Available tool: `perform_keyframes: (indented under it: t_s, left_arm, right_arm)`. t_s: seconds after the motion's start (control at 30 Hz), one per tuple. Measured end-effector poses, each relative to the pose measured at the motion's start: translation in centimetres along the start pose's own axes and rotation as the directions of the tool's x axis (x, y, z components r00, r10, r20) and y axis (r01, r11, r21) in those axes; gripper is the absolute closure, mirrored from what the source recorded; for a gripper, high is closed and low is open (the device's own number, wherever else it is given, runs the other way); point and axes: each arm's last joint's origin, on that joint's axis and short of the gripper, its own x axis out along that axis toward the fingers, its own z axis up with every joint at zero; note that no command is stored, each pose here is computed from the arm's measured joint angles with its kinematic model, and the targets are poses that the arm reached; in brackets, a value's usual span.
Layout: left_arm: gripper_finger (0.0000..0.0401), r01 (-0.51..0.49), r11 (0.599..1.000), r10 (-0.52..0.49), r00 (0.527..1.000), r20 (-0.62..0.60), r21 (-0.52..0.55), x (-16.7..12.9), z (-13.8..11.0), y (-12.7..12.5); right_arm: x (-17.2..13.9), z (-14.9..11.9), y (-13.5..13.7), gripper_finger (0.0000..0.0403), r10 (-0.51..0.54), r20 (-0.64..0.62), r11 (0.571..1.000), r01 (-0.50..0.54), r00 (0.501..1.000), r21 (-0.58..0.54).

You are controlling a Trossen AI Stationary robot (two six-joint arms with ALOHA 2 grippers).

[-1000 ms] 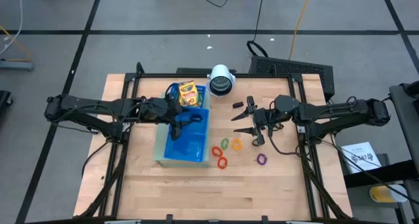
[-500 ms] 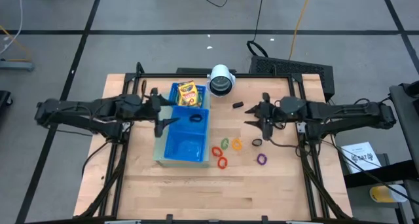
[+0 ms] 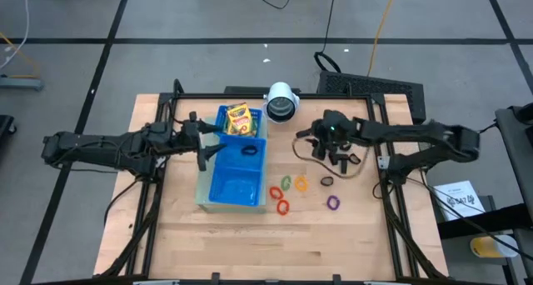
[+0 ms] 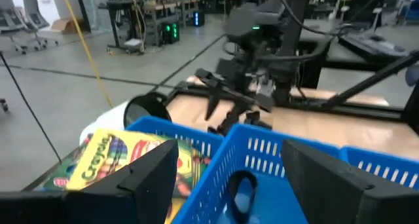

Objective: Pick & Place Office Desk Supplies
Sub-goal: Put the black rubber band into the middle blue bin on the shelf

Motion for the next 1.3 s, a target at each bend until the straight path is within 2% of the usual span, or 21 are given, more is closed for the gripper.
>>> perform_keyframes:
  t_s: [0.1, 0.27, 0.53, 0.63, 0.7, 0.9, 1.13, 1.3]
  left_arm:
    - [0.0127, -0.001, 1.000, 0.001, 1.000, -0.007, 0.005, 0.2, -0.1, 0.0]
    - [0.0128, -0.003, 1.000, 0.003, 1.000, -0.022, 0.009, 0.5, -0.3, 0.0]
    - [0.0128, -0.012, 1.000, 0.013, 0.999, -0.052, 0.024, 1.1, -0.7, -0.1]
    - [0.0128, -0.012, 1.000, 0.013, 0.998, -0.059, 0.029, 1.3, -0.9, -0.2]
    - [0.0127, -0.013, 0.999, 0.015, 0.998, -0.061, 0.030, 1.7, -0.9, -0.2]
    - [0.0128, -0.017, 0.999, 0.021, 0.996, -0.086, 0.039, 2.6, -1.4, -0.3]
    - [0.0128, -0.018, 0.999, 0.020, 0.995, -0.096, 0.028, 3.5, -1.9, -0.5]
    - [0.0128, -0.009, 1.000, 0.009, 1.000, -0.028, -0.010, 3.8, -1.3, -0.6]
  right_arm:
    - [2.5, -1.0, -1.8, 0.0222, -0.013, -0.040, 1.000, 0.014, 0.999, 0.015]
    - [5.5, -2.6, -3.9, 0.0222, 0.030, -0.056, 0.998, -0.027, 0.998, 0.064]
    - [7.9, -4.6, -5.1, 0.0224, 0.043, -0.107, 0.994, -0.032, 0.993, 0.106]
    - [8.0, -4.7, -4.8, 0.0242, 0.049, -0.119, 0.994, -0.038, 0.992, 0.098]
    - [7.8, -4.5, -4.7, 0.0268, 0.069, -0.114, 0.993, -0.058, 0.991, 0.099]
    - [7.8, -4.4, -4.4, 0.0386, 0.091, -0.109, 0.995, -0.086, 0.990, 0.051]
    - [6.8, -3.7, -3.3, 0.0399, 0.123, -0.092, 0.992, -0.121, 0.988, 0.023]
    - [3.9, -0.7, -2.1, 0.0399, 0.126, 0.060, 0.992, -0.124, 0.990, -0.036]
